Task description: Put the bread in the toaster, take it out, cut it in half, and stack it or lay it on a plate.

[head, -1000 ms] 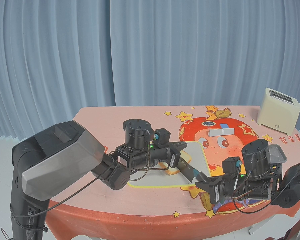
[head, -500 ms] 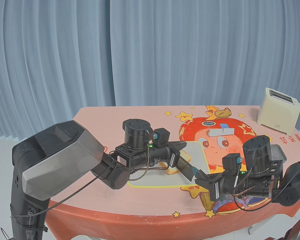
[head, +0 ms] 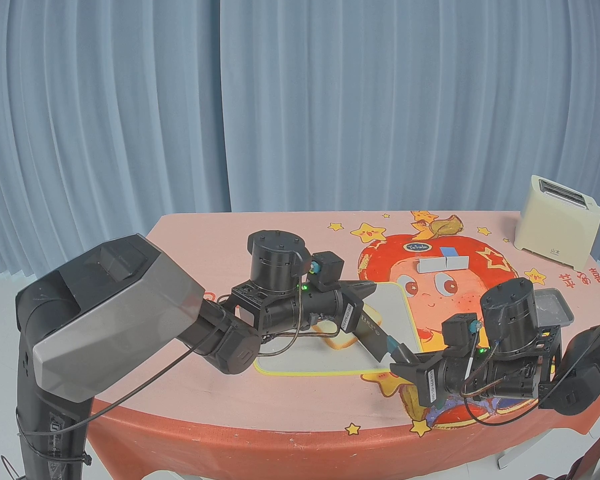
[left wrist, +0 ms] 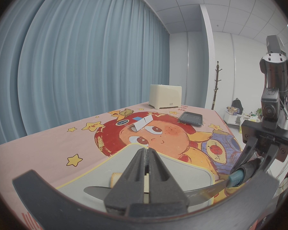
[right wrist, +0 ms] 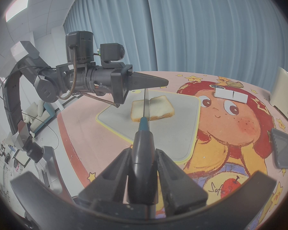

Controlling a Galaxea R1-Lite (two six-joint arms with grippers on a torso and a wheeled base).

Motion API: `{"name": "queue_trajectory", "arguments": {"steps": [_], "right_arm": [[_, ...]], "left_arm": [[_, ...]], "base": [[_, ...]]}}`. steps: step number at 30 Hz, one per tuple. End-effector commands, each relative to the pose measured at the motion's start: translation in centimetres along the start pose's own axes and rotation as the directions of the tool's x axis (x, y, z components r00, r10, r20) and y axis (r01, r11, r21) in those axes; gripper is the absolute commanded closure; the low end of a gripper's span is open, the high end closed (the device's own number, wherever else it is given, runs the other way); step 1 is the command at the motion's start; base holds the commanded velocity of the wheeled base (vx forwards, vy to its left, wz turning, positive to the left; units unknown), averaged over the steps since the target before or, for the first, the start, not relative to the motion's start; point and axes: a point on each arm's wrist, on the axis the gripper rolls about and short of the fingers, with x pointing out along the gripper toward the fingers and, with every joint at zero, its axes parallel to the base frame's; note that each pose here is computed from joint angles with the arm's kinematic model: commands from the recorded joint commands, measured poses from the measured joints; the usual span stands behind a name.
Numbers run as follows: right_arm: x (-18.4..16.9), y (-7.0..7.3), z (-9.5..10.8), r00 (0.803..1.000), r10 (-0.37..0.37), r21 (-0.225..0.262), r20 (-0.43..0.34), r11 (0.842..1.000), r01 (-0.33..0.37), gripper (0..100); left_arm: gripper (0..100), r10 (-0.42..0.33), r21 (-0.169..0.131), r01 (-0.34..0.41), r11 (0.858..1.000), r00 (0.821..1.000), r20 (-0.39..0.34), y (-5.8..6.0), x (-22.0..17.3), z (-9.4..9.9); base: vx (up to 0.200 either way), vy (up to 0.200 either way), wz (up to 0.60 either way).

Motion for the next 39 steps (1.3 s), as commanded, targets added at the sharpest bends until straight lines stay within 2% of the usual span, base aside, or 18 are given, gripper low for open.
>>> {"name": "queue_trajectory", "arguments": {"steps": [1, 5, 12, 16, 21, 30, 39], "right_arm": [[0.0, 0.0, 0.1, 1.0, 0.002, 0.0, 0.004, 1.0, -0.002, 100], [-0.2, 0.1, 0.5, 1.0, 0.004, 0.001, 0.021, 1.0, -0.004, 100], [-0.7, 0.2, 1.4, 0.998, 0.013, 0.001, 0.064, 1.0, -0.013, 100], [-0.9, 0.4, 2.0, 0.993, 0.022, 0.014, 0.117, 1.0, -0.023, 100], [-0.5, 0.3, 1.5, 0.995, 0.018, 0.028, 0.097, 0.999, -0.021, 100], [0.0, -0.3, 0.4, 0.999, -0.002, 0.031, 0.042, 1.0, 0.001, 100], [0.1, -0.3, 0.3, 0.999, -0.002, 0.031, 0.041, 1.0, 0.001, 100]], "left_arm": [[100, 0.001, 0.001, -0.001, 1.0, 1.0, 0.005, 0.0, -0.1, 0.0], [100, 0.002, -0.009, -0.002, 1.0, 1.0, -0.02, 0.2, 0.3, -1.3], [100, 0.015, -0.014, -0.015, 1.0, 0.999, -0.038, 0.3, 0.4, -2.0], [100, 0.016, -0.014, -0.017, 1.0, 0.999, -0.038, 0.4, 0.4, -2.0], [100, 0.016, -0.013, -0.017, 1.0, 0.999, -0.034, 0.4, 0.4, -1.9], [100, 0.016, -0.002, -0.016, 1.0, 1.0, -0.001, 0.3, 0.3, -0.4], [100, 0.017, 0.004, -0.017, 1.0, 1.0, 0.014, 0.3, 0.1, 0.3]], "base": [[0.0, 0.0, 0.0], [0.0, 0.0, 0.0], [0.0, 0.0, 0.0], [0.0, 0.0, 0.0], [0.0, 0.0, 0.0], [0.0, 0.0, 0.0], [0.0, 0.0, 0.0]]}}
